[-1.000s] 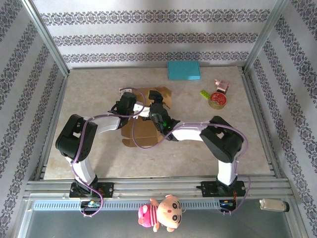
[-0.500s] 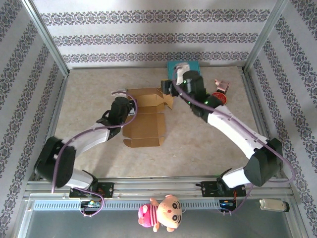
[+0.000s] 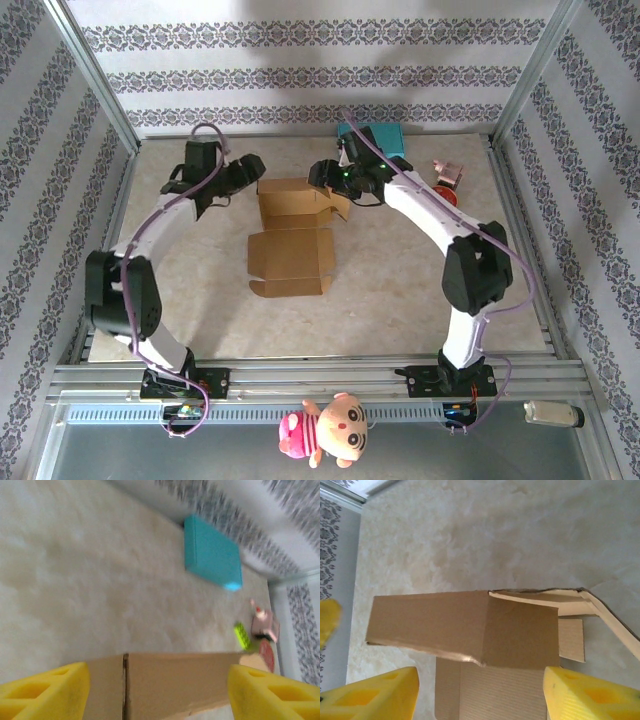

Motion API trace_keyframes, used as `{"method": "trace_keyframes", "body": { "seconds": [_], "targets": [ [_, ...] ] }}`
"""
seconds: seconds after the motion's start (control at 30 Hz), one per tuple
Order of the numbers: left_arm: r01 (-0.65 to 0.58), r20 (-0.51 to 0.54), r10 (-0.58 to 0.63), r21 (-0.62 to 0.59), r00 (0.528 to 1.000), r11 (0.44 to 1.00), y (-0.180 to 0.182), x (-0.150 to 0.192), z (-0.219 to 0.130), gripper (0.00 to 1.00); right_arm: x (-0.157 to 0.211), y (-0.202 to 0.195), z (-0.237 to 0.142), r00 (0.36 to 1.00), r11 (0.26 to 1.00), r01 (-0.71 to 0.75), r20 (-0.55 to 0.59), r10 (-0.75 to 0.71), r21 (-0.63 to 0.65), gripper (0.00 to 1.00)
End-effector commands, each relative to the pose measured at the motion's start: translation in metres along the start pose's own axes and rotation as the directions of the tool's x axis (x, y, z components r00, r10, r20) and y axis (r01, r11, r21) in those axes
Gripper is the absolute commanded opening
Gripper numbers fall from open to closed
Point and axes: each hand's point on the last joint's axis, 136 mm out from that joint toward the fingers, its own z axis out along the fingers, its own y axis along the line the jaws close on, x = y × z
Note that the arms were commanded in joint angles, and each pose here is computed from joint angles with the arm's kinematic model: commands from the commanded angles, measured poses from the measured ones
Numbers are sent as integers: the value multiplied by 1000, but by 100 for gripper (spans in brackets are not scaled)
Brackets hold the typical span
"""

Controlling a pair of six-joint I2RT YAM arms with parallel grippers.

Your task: Fold the paper box

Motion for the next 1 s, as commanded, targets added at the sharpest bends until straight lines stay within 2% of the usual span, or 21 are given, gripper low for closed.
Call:
{"method": "trace_keyframes", "body": {
  "seconds": [0.0, 0.07, 0.2, 0.37, 0.57, 0.7, 0.83, 0.97],
  "targets": [
    [78, -107, -70, 67, 992, 995, -6, 21, 11, 70, 0, 13, 8, 1000, 1000, -14, -24, 14, -19, 65],
    [86, -120, -81, 41, 989, 995, 4, 25, 20, 67, 1, 10, 19, 999, 999, -30, -38, 30, -19, 62],
    [113, -151, -105, 46, 983, 993, 11, 33, 33, 61, 8, 18, 34, 996, 997, -50, -75, 45, -66, 48],
    [143, -186, -127, 71, 974, 987, 13, 43, 40, 54, 18, 24, 43, 992, 989, -92, -100, 80, -117, 46],
    [129, -175, -119, 52, 977, 990, 18, 43, 39, 51, 16, 15, 41, 987, 981, -149, -82, 140, -121, 38],
    [102, -167, -97, 19, 981, 995, 22, 41, 38, 50, 11, 13, 23, 990, 982, -135, -54, 129, -129, 47],
    [84, -154, -84, -7, 984, 996, 25, 38, 37, 50, 10, 13, -15, 997, 989, -78, 8, 80, -127, 57],
    [72, -155, -75, -21, 985, 997, 28, 38, 37, 49, 22, -17, -46, 992, 998, -63, 106, 66, -28, 61]
  ]
}}
